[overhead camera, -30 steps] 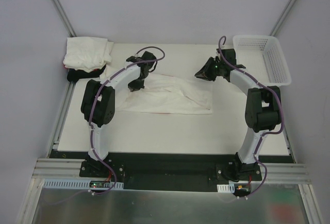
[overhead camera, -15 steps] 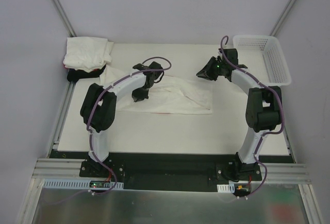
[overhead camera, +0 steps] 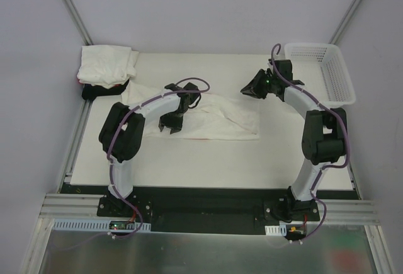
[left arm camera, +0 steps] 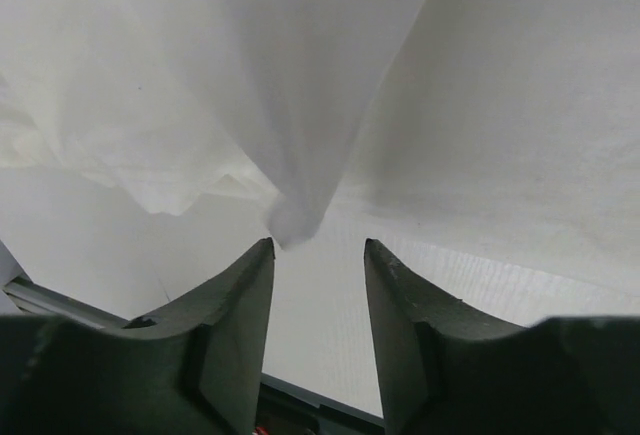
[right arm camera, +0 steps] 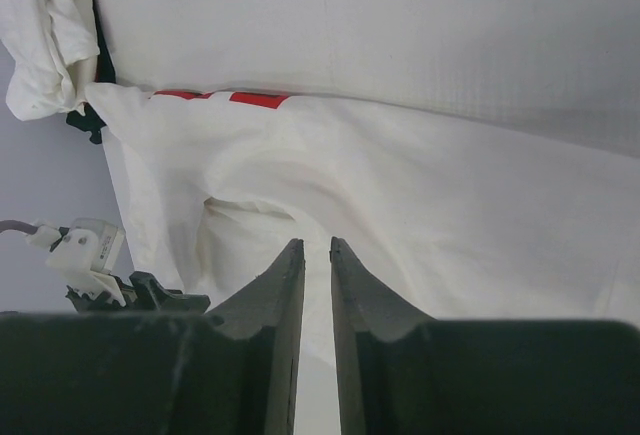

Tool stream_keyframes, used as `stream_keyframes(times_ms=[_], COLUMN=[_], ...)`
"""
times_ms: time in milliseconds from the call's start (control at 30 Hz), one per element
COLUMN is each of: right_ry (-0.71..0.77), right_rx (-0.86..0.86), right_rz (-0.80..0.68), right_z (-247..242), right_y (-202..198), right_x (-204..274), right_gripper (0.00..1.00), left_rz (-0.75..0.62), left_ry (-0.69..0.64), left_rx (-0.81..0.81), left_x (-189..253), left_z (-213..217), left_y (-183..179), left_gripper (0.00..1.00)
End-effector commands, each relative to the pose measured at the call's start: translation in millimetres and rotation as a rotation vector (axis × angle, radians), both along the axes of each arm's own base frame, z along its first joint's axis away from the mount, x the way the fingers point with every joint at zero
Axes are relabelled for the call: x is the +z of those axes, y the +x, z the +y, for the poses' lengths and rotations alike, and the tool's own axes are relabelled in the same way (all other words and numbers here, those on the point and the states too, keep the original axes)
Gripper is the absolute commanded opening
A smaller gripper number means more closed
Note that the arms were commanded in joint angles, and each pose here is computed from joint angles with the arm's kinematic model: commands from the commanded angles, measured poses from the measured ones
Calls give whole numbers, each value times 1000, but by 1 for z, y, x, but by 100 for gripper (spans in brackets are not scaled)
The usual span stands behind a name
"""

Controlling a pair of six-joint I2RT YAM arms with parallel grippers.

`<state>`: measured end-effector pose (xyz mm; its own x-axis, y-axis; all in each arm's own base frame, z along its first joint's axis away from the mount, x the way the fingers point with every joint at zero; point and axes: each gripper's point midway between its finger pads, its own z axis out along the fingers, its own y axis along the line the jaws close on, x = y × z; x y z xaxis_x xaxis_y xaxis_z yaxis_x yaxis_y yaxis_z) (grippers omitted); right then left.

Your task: Fold and stack the t-shirts

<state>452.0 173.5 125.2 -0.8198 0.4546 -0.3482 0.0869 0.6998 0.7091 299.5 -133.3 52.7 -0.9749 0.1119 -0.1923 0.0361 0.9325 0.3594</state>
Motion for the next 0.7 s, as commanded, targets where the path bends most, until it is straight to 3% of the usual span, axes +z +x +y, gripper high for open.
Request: stream_keyframes(times_ms=[0,133,300,533,667], right_ry=[22,17,6,1,-3], right_rx=[-1,4,18,69,82], right_rz=[-98,-98,-92,-46,10], right_z=[-1,0,5,31,36], right_y=[4,4,7,15,16], right_x=[37,35,30,2,-28], right_gripper=[20,21,26,34,40], left_rz=[-46,-164,-318,-426,-439], left_ry=[-26,-90,-109,-66,-196], left_rx=[-17,-41,27,298,436], left_x=[20,59,100,84,59], left_z=[-9,-25,-15,22,25], left_y=[9,37,63,94,106], left_gripper=[47,62,63,62,61])
